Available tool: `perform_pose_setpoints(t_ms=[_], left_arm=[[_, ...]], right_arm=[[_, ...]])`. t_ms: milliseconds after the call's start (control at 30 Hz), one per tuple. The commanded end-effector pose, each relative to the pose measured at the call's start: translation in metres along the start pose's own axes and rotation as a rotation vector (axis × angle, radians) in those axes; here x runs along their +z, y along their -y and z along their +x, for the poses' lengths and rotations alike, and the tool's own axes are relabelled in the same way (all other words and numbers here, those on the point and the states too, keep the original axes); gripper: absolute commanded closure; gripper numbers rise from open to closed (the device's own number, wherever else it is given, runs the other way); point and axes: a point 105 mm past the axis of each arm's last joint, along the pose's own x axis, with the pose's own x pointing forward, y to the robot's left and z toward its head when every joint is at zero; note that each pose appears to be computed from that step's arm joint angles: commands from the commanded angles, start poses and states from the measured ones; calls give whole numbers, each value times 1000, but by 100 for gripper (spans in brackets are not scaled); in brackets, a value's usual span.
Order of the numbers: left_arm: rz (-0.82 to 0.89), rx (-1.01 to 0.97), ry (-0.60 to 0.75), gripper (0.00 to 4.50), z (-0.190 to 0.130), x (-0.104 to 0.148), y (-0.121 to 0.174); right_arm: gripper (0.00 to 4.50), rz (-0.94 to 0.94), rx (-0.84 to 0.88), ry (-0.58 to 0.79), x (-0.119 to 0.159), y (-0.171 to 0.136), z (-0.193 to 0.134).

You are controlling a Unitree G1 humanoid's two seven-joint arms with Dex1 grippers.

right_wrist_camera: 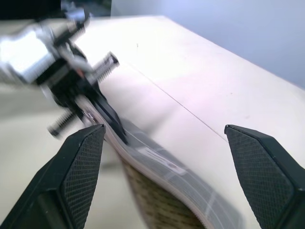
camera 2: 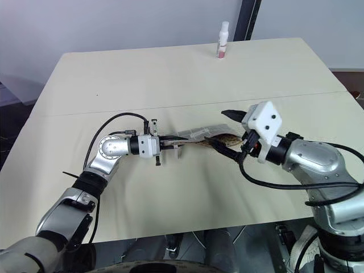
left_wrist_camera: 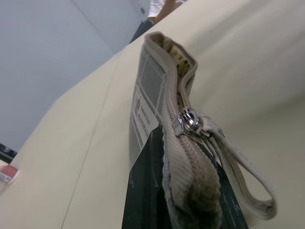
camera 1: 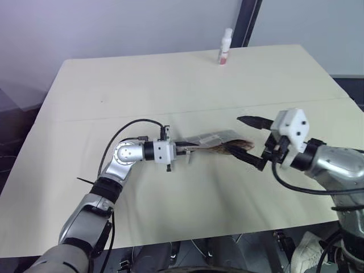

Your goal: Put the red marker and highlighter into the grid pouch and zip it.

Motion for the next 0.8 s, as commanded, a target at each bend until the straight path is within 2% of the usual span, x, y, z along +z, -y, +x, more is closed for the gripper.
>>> perform_pose_setpoints(t_ms=[33,133,200,300,433,500,800], left_arm=[[78,55,-18,450,7,3,-13],[196,35,-45,450,19,3,-7],[245,31,-51,450,25,1,-3],[322,47,-59,450,33,1,-4],[436,46,-74,450,41,1,-5],[487,44,-76,450,42,1,-5],[531,61,-89,450,44,-4,0]], right_arm=[[36,113,81,-17,-6,-26,-4],[36,258,105,-178,-55,-52,-2],[36,342,35,-173,-73,-53,10],[36,302,-71,-216,-95,-43,27],[36,380,-217,-117,-94,-18,44],[36,392,-230,-91,-91,-17,52],[36,442,-105,-62,-84,-40,67]])
